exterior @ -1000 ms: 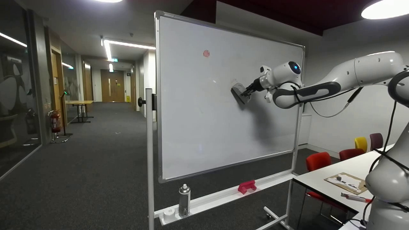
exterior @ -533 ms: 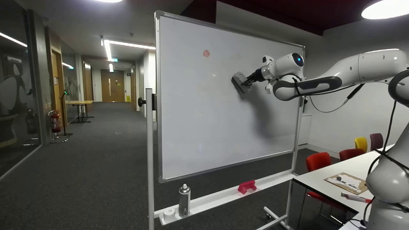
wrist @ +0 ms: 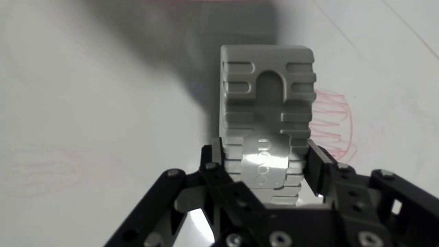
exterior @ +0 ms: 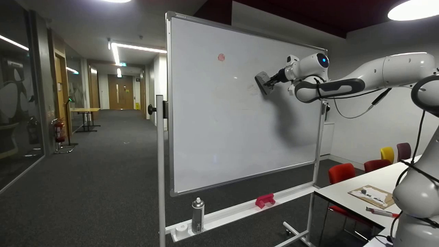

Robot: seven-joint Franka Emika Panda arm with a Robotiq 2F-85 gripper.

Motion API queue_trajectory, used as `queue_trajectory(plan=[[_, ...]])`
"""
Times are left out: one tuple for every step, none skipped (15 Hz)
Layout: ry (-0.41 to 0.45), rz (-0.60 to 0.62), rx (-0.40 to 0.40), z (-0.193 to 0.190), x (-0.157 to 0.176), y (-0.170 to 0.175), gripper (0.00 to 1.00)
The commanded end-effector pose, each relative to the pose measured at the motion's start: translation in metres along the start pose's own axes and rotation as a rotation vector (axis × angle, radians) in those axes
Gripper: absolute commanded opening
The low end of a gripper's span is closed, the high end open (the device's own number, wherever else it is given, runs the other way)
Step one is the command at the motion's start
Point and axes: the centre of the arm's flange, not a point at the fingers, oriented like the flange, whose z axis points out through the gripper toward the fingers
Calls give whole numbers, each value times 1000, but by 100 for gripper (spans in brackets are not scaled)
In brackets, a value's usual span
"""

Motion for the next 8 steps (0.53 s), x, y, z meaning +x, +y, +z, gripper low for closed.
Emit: queue_trajectory(plan=[[10,-41,55,16,3,-10,32],[-8,-28,84,17,3,-18,32],[-29,1,116,16,3,-26,32],[-12,2,60,11,0,-24,57],[-19,12,81,12,2,-31,57],[-23,15,95,12,3,-37,57],[-24,16,101,12,4,-40,57],[-23,15,103,13,4,-41,57]])
